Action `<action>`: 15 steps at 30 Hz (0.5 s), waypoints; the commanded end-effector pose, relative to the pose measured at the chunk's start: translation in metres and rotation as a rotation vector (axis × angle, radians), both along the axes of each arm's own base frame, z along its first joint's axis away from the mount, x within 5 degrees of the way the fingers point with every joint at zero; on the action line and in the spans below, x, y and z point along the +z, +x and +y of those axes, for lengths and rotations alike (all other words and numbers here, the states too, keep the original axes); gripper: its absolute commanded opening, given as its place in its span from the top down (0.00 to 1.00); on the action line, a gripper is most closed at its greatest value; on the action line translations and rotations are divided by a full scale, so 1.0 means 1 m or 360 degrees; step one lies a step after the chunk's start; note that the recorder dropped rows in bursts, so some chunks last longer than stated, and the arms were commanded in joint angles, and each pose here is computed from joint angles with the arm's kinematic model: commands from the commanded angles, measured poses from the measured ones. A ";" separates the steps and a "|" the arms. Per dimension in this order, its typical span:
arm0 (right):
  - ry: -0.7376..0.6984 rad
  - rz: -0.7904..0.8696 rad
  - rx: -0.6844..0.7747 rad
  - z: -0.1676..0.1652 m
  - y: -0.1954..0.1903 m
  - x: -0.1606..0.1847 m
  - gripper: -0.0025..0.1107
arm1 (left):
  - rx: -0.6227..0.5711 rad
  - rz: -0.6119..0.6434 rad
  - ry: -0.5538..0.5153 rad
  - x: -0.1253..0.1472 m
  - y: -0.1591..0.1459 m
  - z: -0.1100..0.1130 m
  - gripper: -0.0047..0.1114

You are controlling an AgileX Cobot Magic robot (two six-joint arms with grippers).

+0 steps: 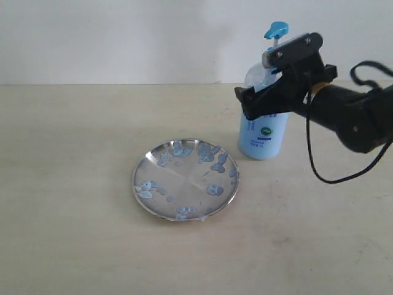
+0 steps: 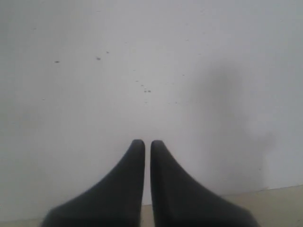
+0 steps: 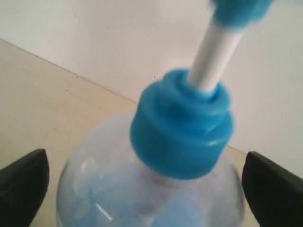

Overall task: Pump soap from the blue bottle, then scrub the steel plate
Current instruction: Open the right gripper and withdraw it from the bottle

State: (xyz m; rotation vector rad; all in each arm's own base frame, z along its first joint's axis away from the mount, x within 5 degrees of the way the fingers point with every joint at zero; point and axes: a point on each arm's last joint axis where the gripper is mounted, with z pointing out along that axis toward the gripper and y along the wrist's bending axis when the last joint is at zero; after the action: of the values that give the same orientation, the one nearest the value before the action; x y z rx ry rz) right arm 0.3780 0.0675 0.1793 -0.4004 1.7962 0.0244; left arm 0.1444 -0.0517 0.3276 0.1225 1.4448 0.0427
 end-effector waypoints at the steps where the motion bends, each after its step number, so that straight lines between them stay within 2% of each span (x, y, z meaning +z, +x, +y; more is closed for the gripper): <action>1: -0.0051 0.0153 -0.0042 -0.006 -0.024 0.047 0.06 | 0.0102 0.0077 -0.0170 0.003 -0.024 0.028 0.92; 7: 0.0003 0.0161 -0.0113 -0.015 -0.061 0.106 0.06 | 0.0227 0.0171 -0.0206 0.001 -0.048 0.055 0.92; 11: 0.0119 0.0295 -0.0219 -0.024 -0.095 0.134 0.06 | 0.0309 0.0207 -0.0170 -0.001 -0.059 0.069 0.92; 13: 0.0173 0.0438 -0.0299 -0.029 -0.118 0.143 0.15 | 0.0325 0.0186 -0.0169 -0.001 -0.064 0.073 0.92; 14: 0.0182 0.0505 -0.0331 -0.032 -0.127 0.145 0.22 | 0.0334 0.0176 -0.0178 -0.001 -0.065 0.075 0.92; 15: 0.0169 0.0586 -0.0362 -0.035 -0.139 0.148 0.36 | 0.0338 0.0167 -0.0189 0.000 -0.067 0.077 0.92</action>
State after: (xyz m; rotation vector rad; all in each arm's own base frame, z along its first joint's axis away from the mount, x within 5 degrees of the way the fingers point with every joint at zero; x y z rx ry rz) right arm 0.2679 0.0399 0.3230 -0.1861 2.0357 0.0387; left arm 0.0819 0.0199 0.3289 -0.1166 1.5557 0.1071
